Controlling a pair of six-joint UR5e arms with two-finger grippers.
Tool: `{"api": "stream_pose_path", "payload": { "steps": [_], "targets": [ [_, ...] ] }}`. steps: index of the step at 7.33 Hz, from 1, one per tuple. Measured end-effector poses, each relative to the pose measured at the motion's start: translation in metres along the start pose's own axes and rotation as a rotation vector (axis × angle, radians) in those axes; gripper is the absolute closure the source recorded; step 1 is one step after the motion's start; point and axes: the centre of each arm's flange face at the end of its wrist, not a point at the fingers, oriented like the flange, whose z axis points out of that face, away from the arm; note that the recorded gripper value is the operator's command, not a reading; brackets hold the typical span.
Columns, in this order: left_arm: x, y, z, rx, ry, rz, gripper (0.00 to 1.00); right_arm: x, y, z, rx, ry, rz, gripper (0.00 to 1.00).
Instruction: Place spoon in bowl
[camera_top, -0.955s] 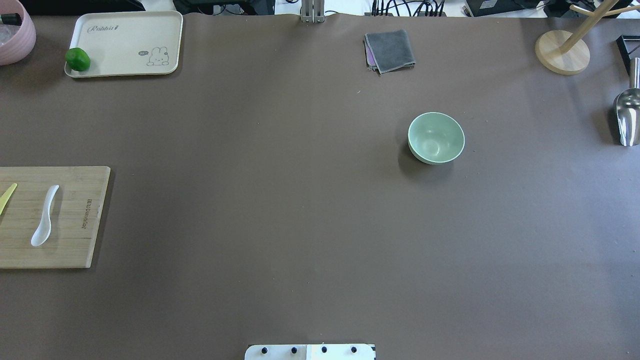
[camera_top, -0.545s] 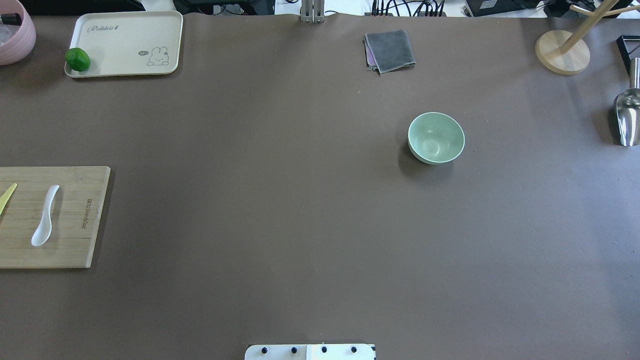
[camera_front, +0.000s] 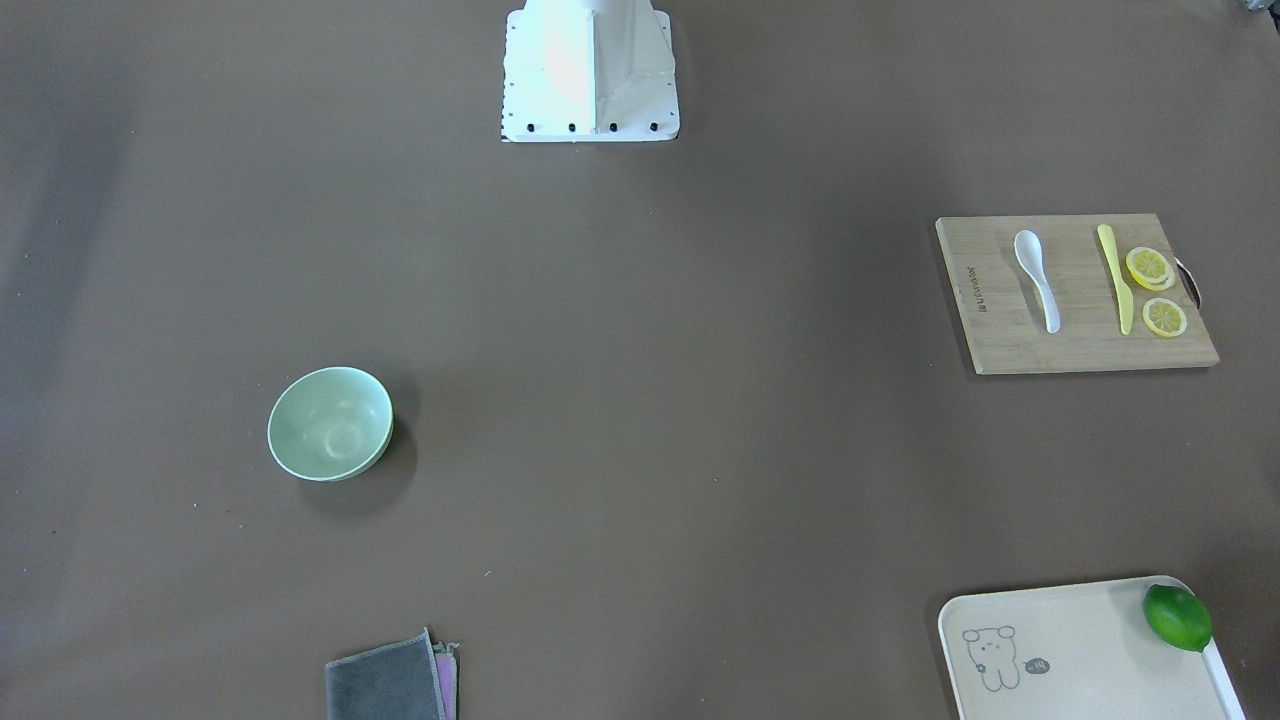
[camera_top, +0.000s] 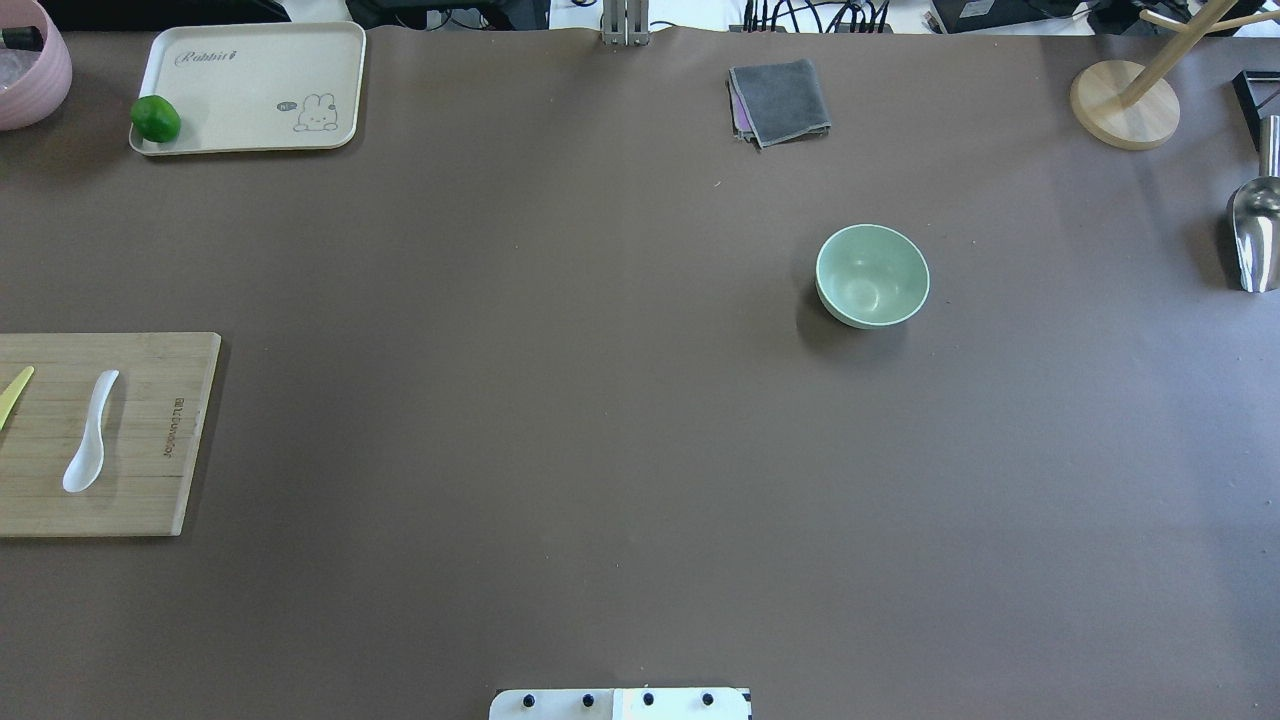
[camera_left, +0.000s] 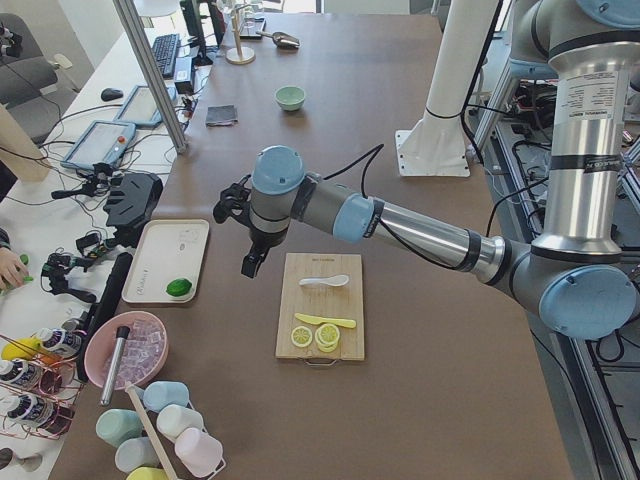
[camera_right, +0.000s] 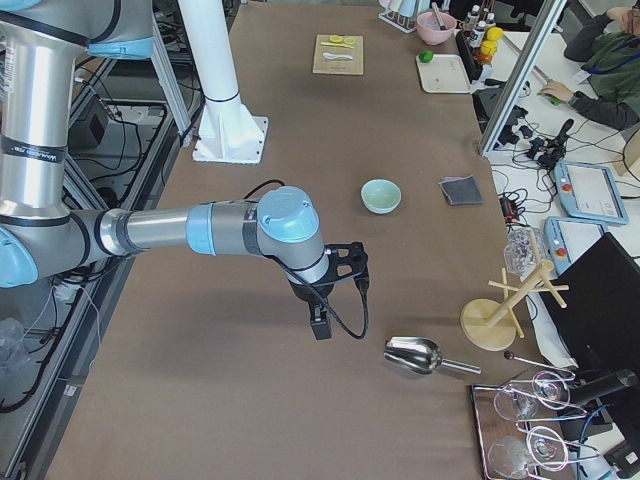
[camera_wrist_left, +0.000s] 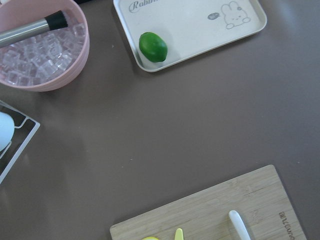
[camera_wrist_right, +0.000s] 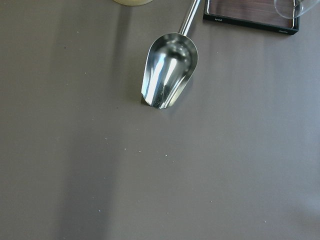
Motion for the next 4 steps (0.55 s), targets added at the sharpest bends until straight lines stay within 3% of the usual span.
{"api": "stream_pose_path", "payload": {
  "steps": [2, 4],
  "targets": [
    [0.016, 0.000, 0.033, 0.013, 0.049, 0.005, 0.02, -0.031, -0.017, 0.017, -0.006, -0.033, 0.088, 0.02],
    [0.029, 0.006, 0.052, 0.021, 0.077, -0.019, 0.02, -0.097, -0.042, 0.055, 0.013, -0.059, 0.228, 0.03]
  ]
}}
